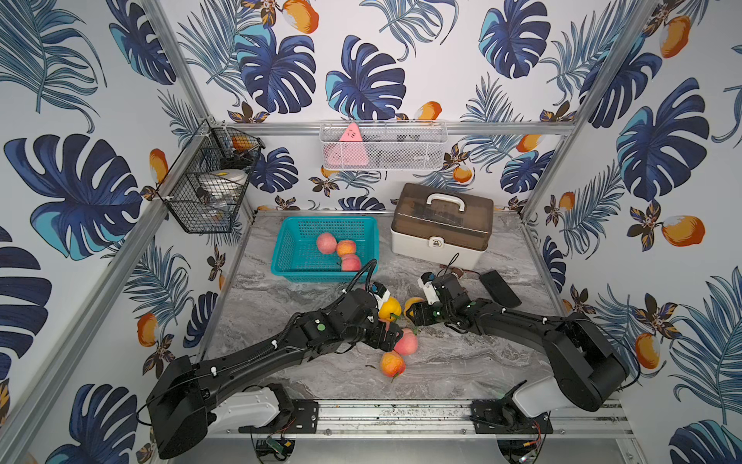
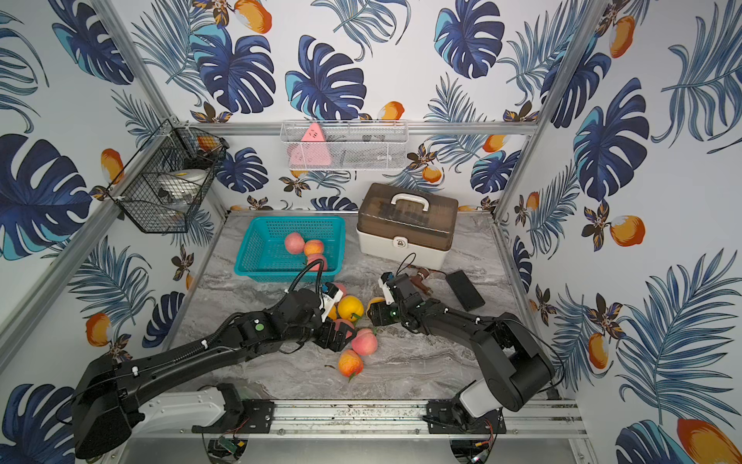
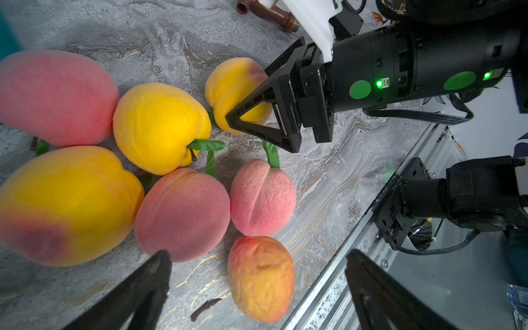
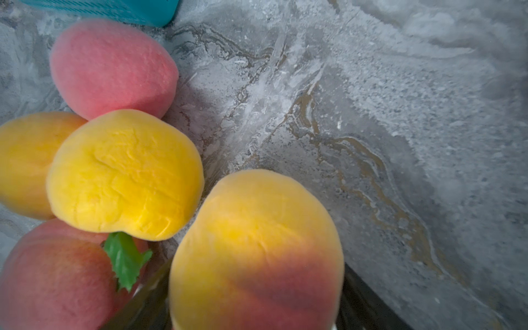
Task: Put the peaches into the basket
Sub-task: Pick up the peach from the center of the board, then place the peach in the basket.
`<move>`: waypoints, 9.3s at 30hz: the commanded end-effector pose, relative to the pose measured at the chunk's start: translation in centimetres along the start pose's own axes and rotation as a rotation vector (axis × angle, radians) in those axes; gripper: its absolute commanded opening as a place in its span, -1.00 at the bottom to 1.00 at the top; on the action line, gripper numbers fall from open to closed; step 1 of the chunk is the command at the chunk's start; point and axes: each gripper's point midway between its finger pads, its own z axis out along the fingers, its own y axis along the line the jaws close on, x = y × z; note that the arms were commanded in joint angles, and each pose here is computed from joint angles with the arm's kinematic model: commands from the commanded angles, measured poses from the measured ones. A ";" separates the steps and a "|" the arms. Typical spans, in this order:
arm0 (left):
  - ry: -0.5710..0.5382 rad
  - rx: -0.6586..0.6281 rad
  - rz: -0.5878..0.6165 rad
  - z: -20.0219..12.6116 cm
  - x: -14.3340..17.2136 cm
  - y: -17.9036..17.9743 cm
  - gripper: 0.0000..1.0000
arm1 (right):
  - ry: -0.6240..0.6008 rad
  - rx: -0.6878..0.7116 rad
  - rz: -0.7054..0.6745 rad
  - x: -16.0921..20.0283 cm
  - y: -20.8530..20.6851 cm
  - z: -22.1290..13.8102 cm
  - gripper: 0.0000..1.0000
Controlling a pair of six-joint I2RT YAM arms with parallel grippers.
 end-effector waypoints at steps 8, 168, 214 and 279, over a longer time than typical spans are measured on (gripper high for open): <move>-0.017 0.012 -0.018 0.0 -0.6 -0.4 0.97 | -0.062 0.016 -0.079 -0.5 -0.2 -1.8 0.51; -0.166 -0.664 -0.249 -3.0 -17.5 24.7 0.17 | -0.366 -0.028 -0.114 -9.2 0.6 -15.1 1.00; -0.027 -0.732 -0.373 3.0 -13.0 32.4 0.22 | -0.347 -0.017 -0.034 -9.4 -2.0 -14.8 1.00; -0.148 -0.497 -0.230 -2.6 -14.7 19.3 0.98 | -0.210 -0.087 -0.016 -4.2 0.6 -15.7 1.00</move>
